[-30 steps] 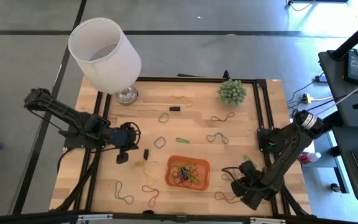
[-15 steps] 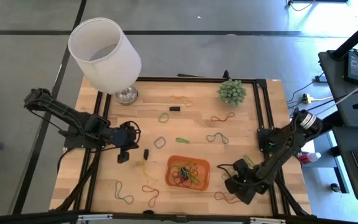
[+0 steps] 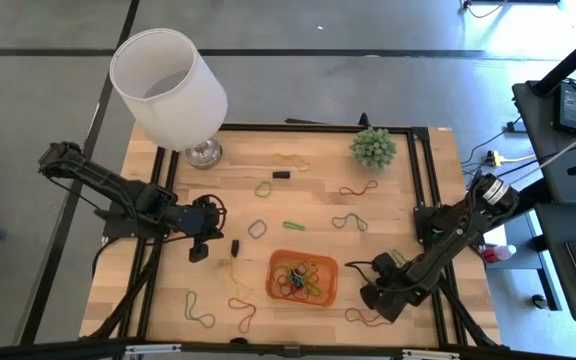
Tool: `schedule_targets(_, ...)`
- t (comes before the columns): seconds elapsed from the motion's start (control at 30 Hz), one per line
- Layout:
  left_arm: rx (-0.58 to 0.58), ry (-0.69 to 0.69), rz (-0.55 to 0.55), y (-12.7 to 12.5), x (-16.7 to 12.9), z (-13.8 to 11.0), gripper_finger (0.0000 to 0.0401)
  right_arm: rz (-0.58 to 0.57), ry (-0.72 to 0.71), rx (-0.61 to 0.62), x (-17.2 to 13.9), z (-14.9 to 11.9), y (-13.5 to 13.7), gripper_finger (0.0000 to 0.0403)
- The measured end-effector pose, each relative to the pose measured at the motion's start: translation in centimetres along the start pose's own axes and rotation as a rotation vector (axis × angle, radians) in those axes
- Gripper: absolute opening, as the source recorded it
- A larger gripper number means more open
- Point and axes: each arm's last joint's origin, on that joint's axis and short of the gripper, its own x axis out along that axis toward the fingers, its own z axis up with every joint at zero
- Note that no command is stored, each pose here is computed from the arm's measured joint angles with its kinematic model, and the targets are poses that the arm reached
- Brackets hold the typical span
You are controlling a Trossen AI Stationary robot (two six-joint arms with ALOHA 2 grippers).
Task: Pick and place rubber bands into bin
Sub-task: Put the blue rubber band into the orange bin
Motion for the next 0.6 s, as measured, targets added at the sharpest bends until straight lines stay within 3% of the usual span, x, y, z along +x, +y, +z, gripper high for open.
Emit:
schedule_targets(0.17, 0.0, 0.0, 0.0, 0.0, 0.0, 0.0, 0.0002, -0.044, -0.056, -0.019, -2.6, 0.0, 1.2, 0.0003)
schedule_targets(0.4, 0.001, 0.001, 0.0, 0.0, 0.0, 0.0, 0.0002, -0.118, -0.127, -0.068, -9.4, 0.2, 2.9, 0.0002)
schedule_targets(0.6, 0.001, 0.001, 0.0, 0.0, 0.0, 0.0, 0.0002, -0.009, -0.264, -0.123, -15.7, 0.8, 4.4, 0.0001)
